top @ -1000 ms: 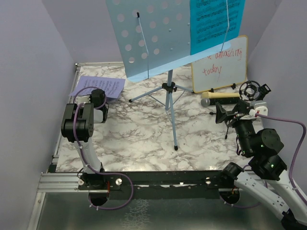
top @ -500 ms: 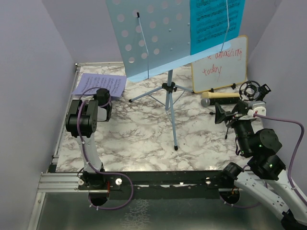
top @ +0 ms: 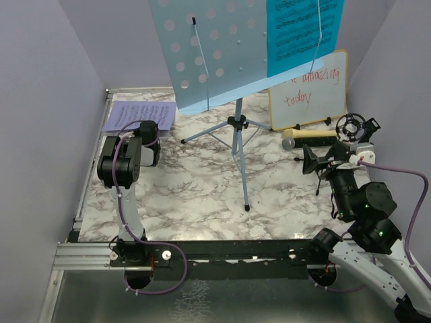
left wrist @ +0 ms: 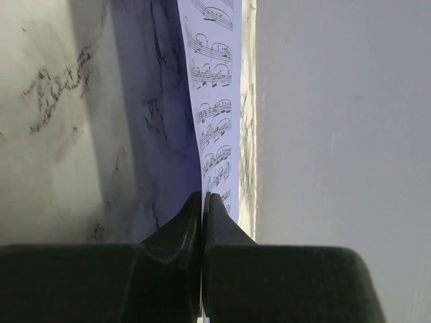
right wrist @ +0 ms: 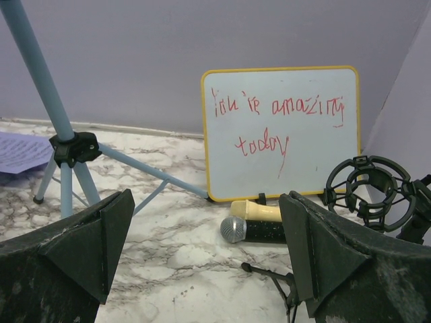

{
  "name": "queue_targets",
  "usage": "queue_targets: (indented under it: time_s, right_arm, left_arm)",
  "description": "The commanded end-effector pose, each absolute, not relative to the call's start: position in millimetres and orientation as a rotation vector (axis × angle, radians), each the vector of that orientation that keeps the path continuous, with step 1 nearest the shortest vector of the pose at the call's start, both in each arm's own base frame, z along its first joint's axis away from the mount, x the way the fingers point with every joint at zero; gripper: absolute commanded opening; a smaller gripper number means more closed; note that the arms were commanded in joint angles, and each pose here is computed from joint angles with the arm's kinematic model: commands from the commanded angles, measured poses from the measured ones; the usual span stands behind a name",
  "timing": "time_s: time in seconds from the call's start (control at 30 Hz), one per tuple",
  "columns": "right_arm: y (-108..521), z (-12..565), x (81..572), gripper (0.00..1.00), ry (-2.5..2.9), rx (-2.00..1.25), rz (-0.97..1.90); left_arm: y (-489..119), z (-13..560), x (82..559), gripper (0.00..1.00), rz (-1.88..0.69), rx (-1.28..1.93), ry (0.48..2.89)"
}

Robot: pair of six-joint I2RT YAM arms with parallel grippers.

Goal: Pack up the instrument practice props
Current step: Place the sheet music at the corner of the board.

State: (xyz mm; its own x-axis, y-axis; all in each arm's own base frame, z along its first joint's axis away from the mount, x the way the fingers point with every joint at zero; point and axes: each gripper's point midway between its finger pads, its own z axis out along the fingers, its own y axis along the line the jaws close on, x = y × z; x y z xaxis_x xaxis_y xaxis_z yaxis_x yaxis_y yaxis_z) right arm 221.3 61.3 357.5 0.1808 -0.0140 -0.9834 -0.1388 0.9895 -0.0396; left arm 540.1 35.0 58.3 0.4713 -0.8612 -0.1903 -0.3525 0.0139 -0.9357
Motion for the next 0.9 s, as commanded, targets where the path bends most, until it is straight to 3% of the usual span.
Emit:
queue_targets:
  time_s: [0.0, 0.07, 0.2, 0.33, 0.43, 0.73, 0.87]
  right_arm:
    - [56, 358, 221, 0.97, 1.378, -0.101, 0.075]
    - [56, 358, 221, 0.97, 1.378, -0.102, 0.075]
    - [56, 357, 221, 0.97, 1.38, -0.104, 0.075]
    - [56, 357, 221, 0.98, 1.378, -0.103, 0.074]
    - [58, 357, 222, 0.98, 1.38, -0.106, 0.078]
    - [76, 353, 228, 0.98, 1.434, -0.151, 0.133]
    - [85, 351, 228, 0.98, 1.479, -0.166, 0.178]
  left_arm:
    - [47, 60, 541, 0.0, -0.505, -1.599, 0.979]
    - [45, 59, 543, 0.02, -0.516, -1.602, 0.977]
    - [42, 61, 538, 0.16, -0.524, -1.602, 0.979]
    - [40, 66, 528, 0.4, -0.532, -1.601, 0.985]
    - [40, 67, 515, 0.51, -0.531, -1.606, 0.986]
    - [38, 79, 468, 0.65, -0.529, -1.598, 1.006]
    - [33, 81, 469, 0.68, -0.534, -1.559, 1.05]
